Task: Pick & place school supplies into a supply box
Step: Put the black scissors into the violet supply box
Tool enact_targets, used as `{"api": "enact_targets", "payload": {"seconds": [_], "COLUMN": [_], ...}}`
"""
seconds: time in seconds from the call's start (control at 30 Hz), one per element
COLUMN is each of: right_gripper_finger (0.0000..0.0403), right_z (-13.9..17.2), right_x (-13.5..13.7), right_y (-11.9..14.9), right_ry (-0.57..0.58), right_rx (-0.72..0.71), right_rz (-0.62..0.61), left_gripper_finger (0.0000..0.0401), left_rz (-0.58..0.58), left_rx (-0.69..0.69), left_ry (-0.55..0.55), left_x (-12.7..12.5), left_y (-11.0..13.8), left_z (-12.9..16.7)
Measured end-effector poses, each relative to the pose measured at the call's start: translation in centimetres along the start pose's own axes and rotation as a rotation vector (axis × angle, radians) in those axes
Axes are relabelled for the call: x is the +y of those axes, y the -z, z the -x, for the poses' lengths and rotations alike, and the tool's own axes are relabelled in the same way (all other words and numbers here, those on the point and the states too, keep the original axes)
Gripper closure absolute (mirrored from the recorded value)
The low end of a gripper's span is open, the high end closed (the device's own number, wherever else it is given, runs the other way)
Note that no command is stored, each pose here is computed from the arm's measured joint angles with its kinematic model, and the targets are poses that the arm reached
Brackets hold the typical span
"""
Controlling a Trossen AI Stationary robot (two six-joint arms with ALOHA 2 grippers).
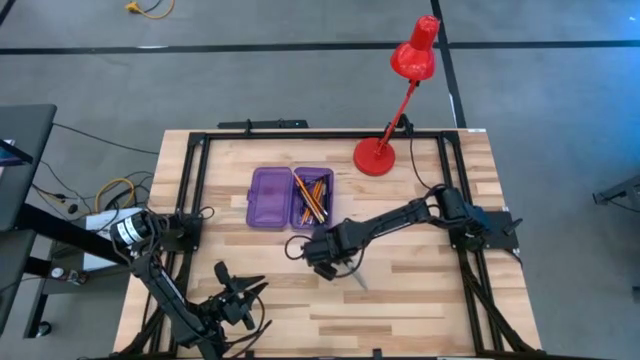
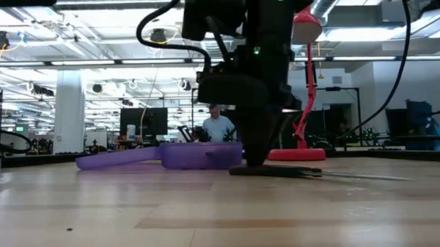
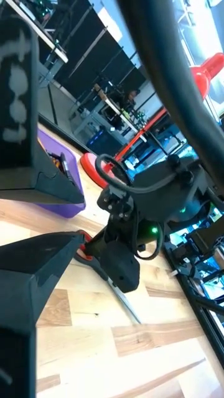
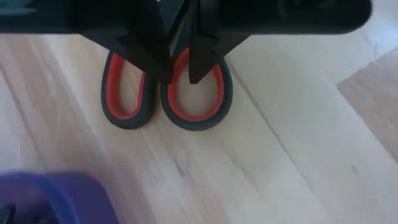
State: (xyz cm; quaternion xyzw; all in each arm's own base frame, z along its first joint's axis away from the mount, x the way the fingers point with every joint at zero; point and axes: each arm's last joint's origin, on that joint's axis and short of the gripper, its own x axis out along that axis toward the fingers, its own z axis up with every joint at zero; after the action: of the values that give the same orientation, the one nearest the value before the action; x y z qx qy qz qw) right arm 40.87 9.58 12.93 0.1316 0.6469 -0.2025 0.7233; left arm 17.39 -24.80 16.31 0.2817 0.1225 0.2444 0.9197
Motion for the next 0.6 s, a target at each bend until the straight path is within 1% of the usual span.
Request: {"api": "enact_targets", "payload": {"seconds": [0.1, 0.27, 0.47, 0.6], "right_gripper_finger": [0.0333, 0.0293, 0.0243, 0.0224], "right_z": [0.2, 0.3, 0.3, 0.4], "right_x": [0.0, -0.4, -0.3, -0.3], "right_y": [0.5, 1.9, 2.0, 2.1], "right_ry": [0.017, 0.108, 0.118, 0.124], "right_rx": [0.031, 0.122, 0.108, 0.112], "right_rz": [-0.027, -0.059, -0.060, -0.063], "left_gripper_finger": [0.0328, 0.0328, 0.0328, 0.0328], "left_rz": [0.000, 0.004, 0.008, 0.008], "left_rx": [0.000, -0.002, -0.004, -0.003], "left_ry": [0.000, -0.001, -0.001, -0.001], "left_x": [0.0, 0.0, 0.0, 0.0], "left_y": [0.0, 0.0, 0.0, 0.0], "left_z": [0.0, 0.0, 0.0, 0.0]}}
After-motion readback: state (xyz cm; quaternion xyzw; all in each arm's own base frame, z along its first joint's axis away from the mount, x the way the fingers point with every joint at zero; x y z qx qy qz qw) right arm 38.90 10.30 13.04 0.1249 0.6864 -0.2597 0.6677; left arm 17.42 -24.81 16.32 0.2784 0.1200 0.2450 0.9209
